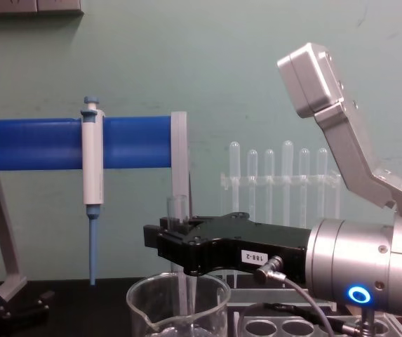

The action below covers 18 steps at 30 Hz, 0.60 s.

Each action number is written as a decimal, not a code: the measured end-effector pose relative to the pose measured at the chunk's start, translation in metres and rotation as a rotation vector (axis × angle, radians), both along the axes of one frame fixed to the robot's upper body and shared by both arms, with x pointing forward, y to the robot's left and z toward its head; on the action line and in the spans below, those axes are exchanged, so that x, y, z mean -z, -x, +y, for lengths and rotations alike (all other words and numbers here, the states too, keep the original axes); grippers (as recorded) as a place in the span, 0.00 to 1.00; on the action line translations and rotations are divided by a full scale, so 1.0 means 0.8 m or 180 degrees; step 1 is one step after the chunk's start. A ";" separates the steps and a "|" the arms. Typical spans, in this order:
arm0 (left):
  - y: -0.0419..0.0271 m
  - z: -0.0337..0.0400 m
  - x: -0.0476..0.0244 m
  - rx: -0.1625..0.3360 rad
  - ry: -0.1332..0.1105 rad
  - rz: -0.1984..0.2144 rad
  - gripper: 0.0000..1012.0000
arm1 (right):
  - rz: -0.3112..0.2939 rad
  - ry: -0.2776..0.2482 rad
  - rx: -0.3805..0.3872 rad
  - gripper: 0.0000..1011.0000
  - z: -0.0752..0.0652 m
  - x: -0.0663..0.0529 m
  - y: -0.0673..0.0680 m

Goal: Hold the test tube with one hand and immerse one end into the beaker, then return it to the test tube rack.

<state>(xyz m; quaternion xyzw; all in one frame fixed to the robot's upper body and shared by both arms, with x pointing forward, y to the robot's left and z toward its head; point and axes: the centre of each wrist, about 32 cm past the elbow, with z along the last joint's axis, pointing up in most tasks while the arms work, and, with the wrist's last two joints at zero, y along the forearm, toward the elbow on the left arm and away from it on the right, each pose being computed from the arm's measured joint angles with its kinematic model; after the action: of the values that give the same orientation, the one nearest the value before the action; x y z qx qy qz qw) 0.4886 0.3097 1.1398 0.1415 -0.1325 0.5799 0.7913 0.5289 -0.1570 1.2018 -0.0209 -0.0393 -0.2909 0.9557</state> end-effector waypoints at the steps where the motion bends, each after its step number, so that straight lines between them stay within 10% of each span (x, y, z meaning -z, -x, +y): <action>1: 0.0000 0.0000 0.0000 0.0000 0.0000 0.0000 0.99 | 0.0000 0.0000 0.0000 0.22 0.000 0.000 0.000; 18: 0.0000 0.0000 0.0000 0.0000 0.0000 0.0000 0.99 | 0.0000 0.0000 0.0000 0.22 0.000 0.000 0.000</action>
<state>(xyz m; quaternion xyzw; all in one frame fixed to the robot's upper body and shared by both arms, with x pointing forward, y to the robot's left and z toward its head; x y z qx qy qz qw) 0.4886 0.3097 1.1397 0.1415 -0.1324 0.5799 0.7913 0.5289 -0.1570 1.2018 -0.0209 -0.0393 -0.2909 0.9557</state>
